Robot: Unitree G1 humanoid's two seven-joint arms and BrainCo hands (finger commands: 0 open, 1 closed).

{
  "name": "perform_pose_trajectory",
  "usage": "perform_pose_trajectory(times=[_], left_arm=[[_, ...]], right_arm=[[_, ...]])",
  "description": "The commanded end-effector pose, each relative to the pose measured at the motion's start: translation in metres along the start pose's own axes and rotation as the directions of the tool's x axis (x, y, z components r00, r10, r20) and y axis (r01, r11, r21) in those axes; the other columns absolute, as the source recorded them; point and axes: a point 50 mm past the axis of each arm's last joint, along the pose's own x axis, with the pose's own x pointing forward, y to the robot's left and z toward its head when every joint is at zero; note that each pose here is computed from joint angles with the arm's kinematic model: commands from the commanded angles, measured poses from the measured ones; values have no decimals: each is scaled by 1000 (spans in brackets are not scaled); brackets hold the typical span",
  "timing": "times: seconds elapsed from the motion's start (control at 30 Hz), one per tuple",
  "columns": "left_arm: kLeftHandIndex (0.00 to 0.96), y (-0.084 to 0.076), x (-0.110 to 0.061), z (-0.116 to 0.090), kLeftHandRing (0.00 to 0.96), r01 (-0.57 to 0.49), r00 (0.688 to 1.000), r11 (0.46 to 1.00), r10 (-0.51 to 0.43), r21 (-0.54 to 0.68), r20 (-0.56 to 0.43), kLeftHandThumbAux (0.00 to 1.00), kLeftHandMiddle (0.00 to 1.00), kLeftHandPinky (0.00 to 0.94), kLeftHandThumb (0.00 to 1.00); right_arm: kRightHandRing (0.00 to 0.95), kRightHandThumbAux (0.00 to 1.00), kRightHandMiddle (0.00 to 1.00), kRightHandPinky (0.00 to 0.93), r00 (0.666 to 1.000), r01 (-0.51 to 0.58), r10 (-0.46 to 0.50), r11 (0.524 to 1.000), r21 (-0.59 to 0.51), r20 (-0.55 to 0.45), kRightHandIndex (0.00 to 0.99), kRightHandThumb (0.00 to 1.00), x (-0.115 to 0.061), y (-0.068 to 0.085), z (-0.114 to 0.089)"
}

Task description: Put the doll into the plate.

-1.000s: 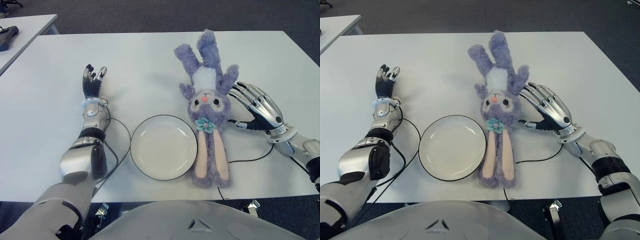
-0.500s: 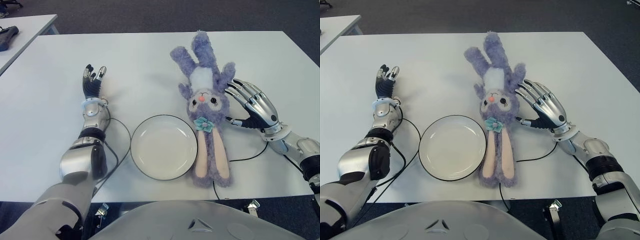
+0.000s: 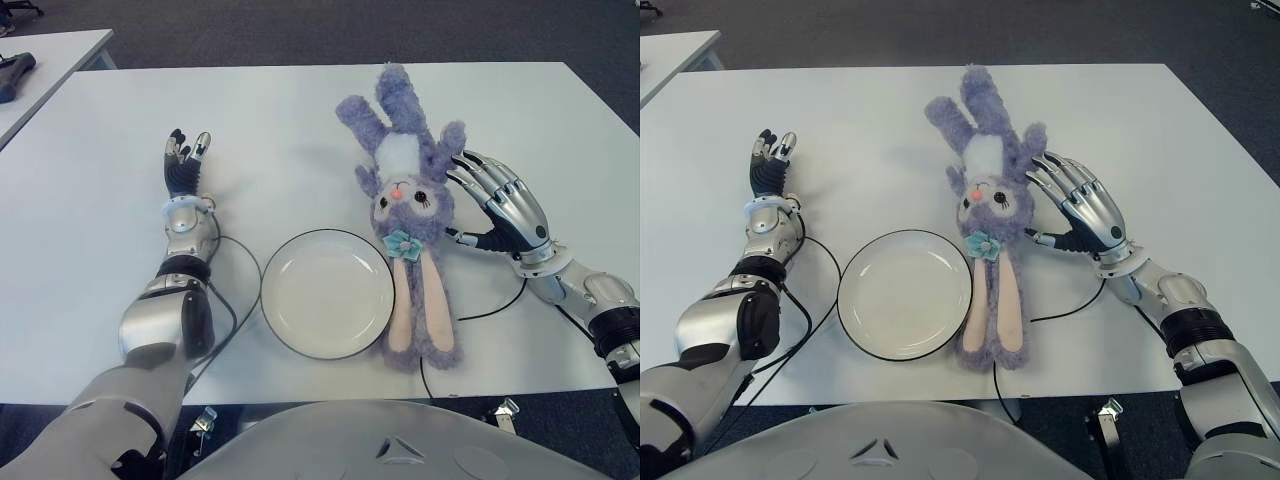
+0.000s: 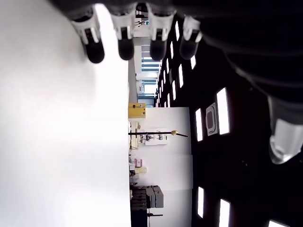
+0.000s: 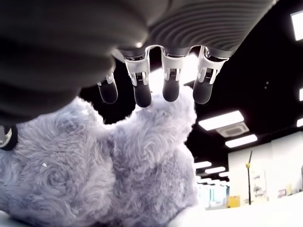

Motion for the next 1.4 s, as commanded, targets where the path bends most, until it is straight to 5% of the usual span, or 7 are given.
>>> perform_pose_trajectory(times=[0.03,1.4], left_arm=[[36,13,-71,-112,43,-2,886,999,19,38,-464,492,74,8,0],[48,12,-72,-113,47,-4,887,1000,16,27,-462,474,81,2,0]], right_arm=[[0,252,0,0,1000,-5,6,999,52,-24,0,296,-3,16,10],[0,310,0,21,996,-63,66,997,47,-64,0,358,-6,17,0]])
